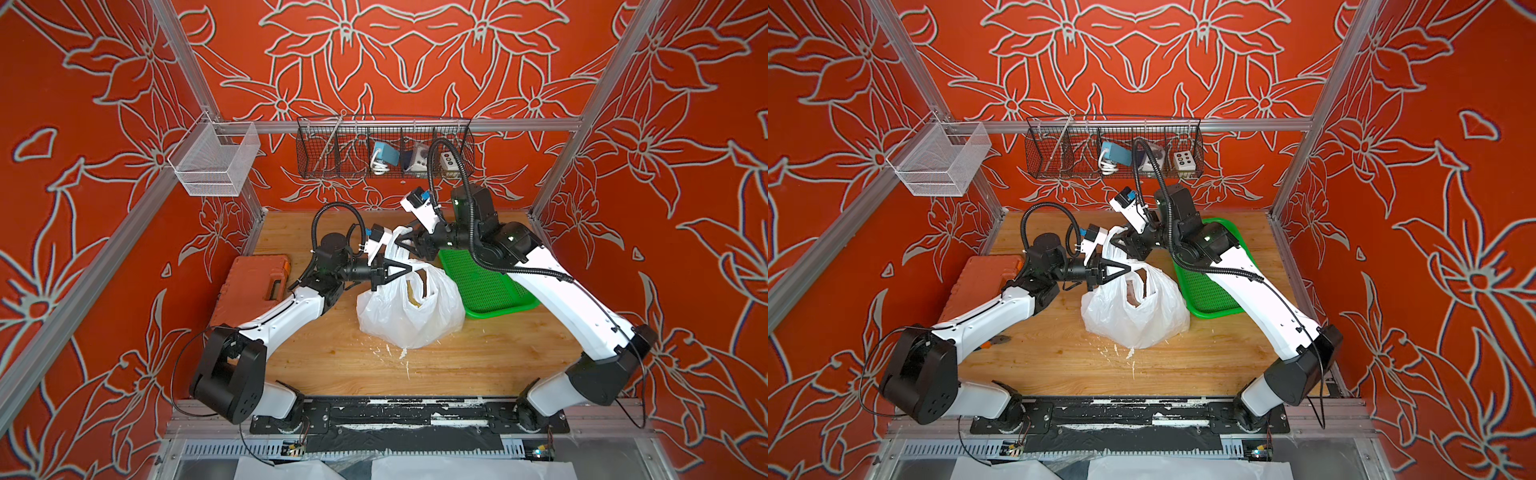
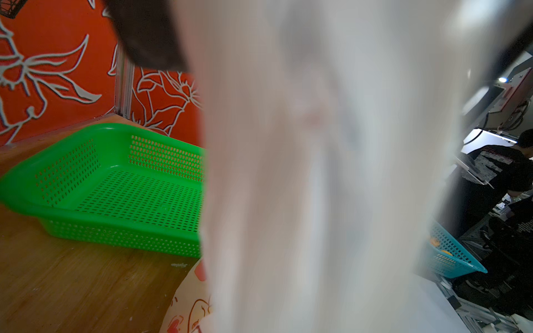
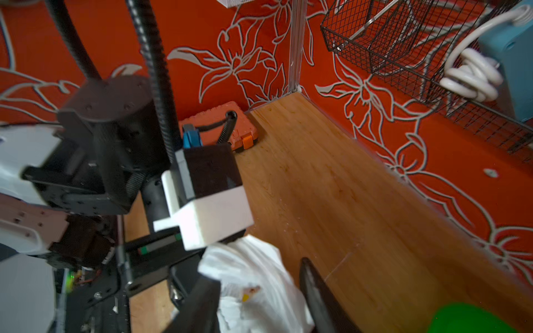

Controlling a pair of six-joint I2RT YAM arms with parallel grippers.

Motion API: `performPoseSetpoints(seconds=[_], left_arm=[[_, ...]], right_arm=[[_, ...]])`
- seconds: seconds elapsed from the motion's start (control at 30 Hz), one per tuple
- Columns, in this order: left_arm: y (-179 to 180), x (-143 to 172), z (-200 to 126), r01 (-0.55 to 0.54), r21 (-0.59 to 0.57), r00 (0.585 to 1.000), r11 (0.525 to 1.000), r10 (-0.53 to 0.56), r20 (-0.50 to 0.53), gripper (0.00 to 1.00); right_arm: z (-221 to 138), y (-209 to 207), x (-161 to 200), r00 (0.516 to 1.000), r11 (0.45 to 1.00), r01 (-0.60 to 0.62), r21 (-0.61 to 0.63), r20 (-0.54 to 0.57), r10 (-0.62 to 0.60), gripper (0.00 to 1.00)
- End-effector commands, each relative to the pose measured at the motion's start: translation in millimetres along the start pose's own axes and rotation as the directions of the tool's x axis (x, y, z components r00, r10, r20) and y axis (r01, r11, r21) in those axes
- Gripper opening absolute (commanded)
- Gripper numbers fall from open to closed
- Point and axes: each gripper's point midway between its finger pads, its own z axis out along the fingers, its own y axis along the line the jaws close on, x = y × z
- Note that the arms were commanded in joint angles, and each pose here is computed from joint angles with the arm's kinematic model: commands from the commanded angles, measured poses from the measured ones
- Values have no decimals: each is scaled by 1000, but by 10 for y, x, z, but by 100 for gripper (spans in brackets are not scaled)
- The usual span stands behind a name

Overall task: Place the pears into plastic bags & tie knots
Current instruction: Tie the plastic bag at the center of the board.

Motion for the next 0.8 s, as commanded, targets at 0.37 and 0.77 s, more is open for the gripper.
performPoseSetpoints(seconds=[0.37, 0.77], left_arm=[[77, -154, -48, 40, -21, 993, 999, -37, 109, 0], [229, -185, -25, 97, -63, 987, 993, -88, 138, 0]], right_arm=[[-676, -230, 594, 959, 911, -281, 303, 66, 275, 0], [-674, 261, 973, 917, 897, -398, 192, 80, 390, 0]])
